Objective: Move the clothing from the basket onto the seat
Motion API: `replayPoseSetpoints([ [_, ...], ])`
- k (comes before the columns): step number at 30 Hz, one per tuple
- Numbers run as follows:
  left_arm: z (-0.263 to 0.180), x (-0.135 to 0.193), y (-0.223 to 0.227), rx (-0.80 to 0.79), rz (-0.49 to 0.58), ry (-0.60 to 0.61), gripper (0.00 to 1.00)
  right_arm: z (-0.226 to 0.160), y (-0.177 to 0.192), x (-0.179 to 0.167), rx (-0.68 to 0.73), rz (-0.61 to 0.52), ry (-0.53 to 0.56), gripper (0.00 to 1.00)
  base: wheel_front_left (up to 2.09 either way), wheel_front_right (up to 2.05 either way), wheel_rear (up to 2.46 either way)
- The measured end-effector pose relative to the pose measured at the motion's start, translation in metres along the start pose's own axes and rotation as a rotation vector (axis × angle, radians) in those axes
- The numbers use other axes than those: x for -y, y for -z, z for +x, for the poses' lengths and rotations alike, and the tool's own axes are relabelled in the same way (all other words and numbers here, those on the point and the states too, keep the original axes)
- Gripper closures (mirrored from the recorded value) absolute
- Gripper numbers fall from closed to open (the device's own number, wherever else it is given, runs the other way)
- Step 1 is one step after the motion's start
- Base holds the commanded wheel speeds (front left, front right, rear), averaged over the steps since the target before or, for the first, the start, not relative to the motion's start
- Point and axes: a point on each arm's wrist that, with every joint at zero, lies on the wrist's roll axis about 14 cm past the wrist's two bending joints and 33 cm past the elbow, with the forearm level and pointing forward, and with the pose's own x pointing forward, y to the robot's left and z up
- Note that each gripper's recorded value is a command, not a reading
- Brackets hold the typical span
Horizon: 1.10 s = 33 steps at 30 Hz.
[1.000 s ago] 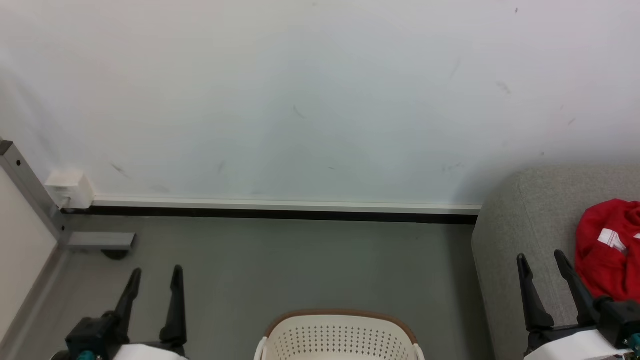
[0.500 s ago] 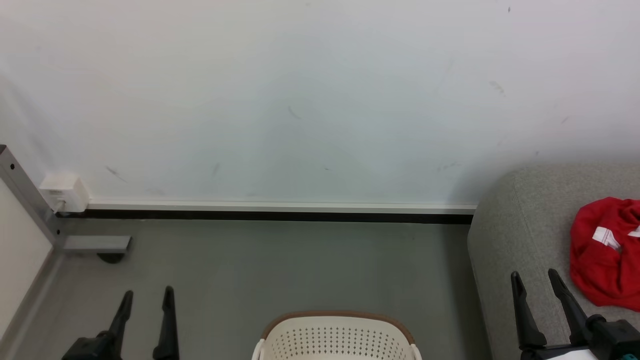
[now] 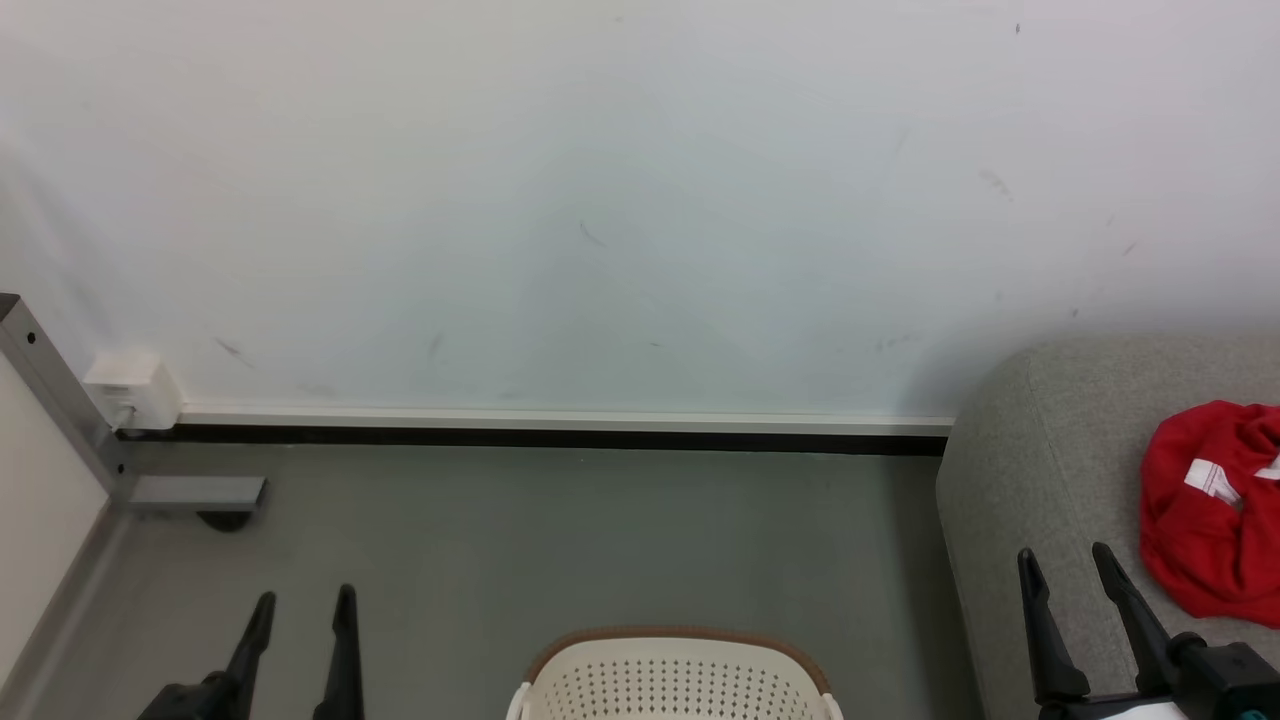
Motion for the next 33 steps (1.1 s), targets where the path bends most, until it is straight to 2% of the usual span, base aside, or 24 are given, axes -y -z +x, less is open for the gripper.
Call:
replayPoseSetpoints([
  [13,-0.001,0.0,0.006,-0.017,-0.001,0.008,0.0,-0.002,0.003,0.0,-0.011,0.006,0.001,0.0,0.0,0.0,0.0],
  [14,-0.001,0.001,0.007,-0.02,0.001,0.01,1.0,-0.002,0.004,0.0,-0.013,0.006,0.001,1.0,0.0,0.0,0.0],
  [21,-0.012,0.001,0.031,-0.103,-0.032,-0.003,1.0,-0.013,0.027,0.003,-0.089,0.037,0.026,1.0,0.0,0.0,0.0],
  [33,-0.009,-0.006,0.036,-0.136,-0.253,-0.066,1.0,-0.012,0.03,0.016,-0.105,0.241,0.104,1.0,0.0,0.0,0.0],
])
